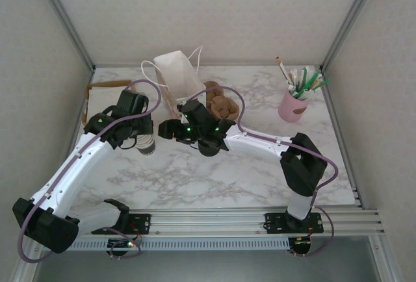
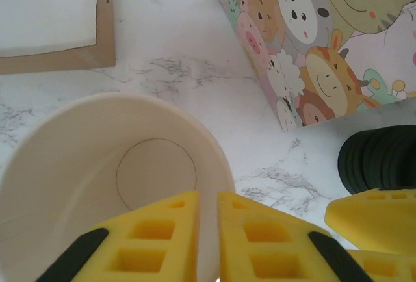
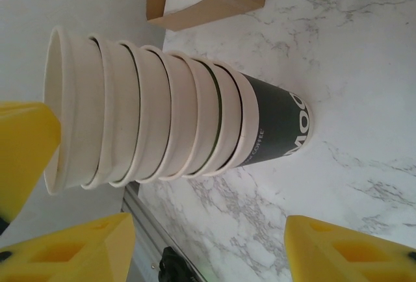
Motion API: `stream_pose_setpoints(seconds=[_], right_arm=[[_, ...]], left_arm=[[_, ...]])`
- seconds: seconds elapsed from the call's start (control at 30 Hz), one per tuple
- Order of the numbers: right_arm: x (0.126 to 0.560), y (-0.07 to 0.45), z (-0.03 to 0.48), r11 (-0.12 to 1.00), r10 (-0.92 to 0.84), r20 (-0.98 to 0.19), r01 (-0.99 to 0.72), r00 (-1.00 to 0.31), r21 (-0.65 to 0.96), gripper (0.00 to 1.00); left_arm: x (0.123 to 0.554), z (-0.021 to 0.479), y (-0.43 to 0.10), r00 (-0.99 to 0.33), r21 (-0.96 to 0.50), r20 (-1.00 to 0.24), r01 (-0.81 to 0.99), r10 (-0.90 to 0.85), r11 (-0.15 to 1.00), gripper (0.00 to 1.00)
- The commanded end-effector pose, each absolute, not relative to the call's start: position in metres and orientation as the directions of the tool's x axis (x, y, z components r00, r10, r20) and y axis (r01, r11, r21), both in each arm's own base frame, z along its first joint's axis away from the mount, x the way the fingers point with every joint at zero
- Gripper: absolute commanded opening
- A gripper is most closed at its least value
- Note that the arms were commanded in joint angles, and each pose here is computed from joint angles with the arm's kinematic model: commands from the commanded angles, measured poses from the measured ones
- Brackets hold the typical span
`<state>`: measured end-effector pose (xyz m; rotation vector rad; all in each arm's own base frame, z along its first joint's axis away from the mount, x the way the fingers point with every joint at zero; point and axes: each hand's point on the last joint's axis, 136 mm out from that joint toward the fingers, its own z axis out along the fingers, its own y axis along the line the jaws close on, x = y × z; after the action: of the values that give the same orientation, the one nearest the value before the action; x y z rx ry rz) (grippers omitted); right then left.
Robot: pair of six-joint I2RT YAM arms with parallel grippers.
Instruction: Pack the takeout coffee
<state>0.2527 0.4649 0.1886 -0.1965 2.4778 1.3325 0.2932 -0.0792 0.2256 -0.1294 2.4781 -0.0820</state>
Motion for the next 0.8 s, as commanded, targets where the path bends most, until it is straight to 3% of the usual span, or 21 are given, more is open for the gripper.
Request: stream_pose_setpoints(seconds=[0.0, 0.77], right_arm=[[0.254, 0.476, 0.202, 0.52, 0.047, -0.352, -0.278, -0.935, 0.808, 0.62], [0.251, 0.467, 0.198, 0.533, 0.068, -0.358, -0.27, -0.931, 0.802, 0.62]], left_arm=[[0.288, 0.213, -0.073, -0.809, -0.034, -0.581, -0.081, -0.086, 0.996, 0.2], [0.282, 0.236, -0.079, -0.787, -0.101, -0.608, -0.057, -0.107, 0.993, 0.31]])
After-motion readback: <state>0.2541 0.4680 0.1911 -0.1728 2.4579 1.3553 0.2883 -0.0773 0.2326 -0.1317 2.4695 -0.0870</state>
